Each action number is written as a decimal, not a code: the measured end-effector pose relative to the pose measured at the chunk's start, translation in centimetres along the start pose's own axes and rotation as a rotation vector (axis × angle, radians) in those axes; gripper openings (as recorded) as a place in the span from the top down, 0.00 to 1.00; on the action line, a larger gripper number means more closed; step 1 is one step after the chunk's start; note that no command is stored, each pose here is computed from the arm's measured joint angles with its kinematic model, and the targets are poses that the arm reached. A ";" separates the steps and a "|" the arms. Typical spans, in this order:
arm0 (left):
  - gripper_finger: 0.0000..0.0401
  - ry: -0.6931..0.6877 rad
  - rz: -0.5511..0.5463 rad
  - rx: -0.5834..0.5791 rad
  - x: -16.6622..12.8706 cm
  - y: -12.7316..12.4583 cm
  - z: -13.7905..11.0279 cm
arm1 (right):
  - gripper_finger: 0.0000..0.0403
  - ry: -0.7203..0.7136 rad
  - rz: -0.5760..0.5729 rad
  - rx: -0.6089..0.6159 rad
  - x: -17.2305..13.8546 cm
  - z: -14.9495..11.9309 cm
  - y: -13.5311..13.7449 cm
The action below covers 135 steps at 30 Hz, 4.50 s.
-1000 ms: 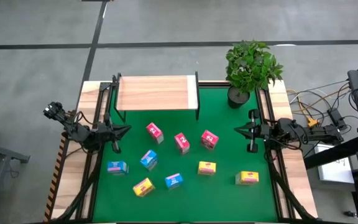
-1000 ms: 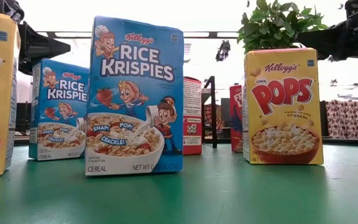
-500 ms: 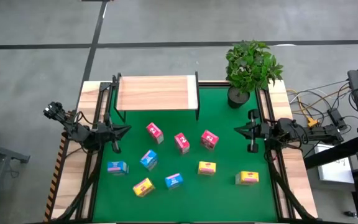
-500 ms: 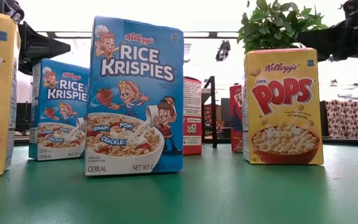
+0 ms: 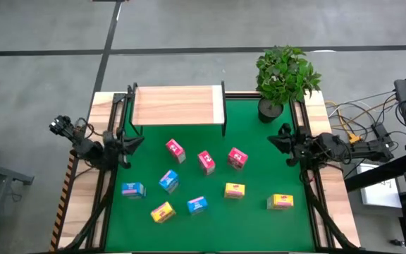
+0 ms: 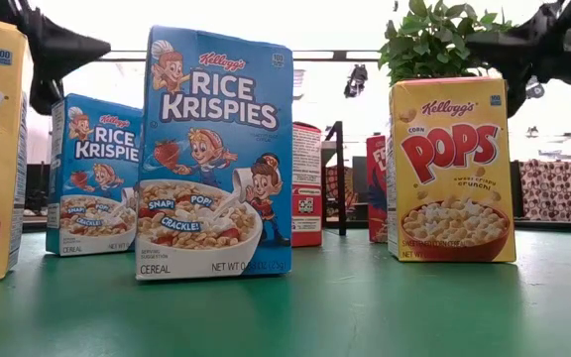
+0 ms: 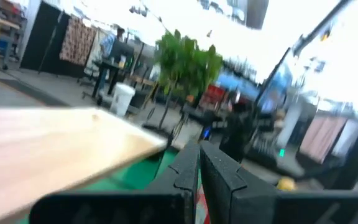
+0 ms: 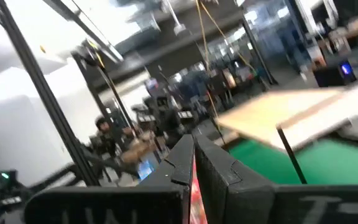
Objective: Stack cereal on shelf
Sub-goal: Put the center red cereal on the shelf
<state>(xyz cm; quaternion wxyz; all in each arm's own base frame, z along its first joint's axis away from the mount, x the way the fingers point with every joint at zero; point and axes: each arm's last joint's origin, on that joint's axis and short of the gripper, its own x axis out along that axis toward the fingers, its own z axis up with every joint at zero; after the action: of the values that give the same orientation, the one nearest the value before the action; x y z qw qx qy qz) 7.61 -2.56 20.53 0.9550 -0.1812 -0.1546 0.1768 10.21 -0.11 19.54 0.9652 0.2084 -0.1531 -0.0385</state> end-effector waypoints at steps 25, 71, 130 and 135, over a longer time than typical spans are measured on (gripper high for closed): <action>1.00 -0.278 -0.417 -0.082 -0.6 -0.9 3.2 | 0.98 0.166 -0.047 -0.373 15.3 4.4 4.7; 1.00 -0.199 -0.235 0.028 -0.3 -0.5 2.4 | 0.98 1.316 -0.521 -0.168 33.6 1.7 3.2; 1.00 -0.217 -0.234 0.019 -0.3 -0.5 2.7 | 0.31 1.321 -0.733 -0.018 31.7 -5.0 7.1; 1.00 -0.217 -0.234 0.019 -0.3 -0.5 2.7 | 0.31 1.303 -0.725 -0.013 31.7 -5.7 7.2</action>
<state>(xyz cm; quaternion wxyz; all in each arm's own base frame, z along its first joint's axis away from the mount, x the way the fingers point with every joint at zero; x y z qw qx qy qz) 6.50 -2.32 23.02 0.9484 -0.1329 -0.2753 0.0844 42.20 4.27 26.44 0.7886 0.2205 0.5286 -0.2239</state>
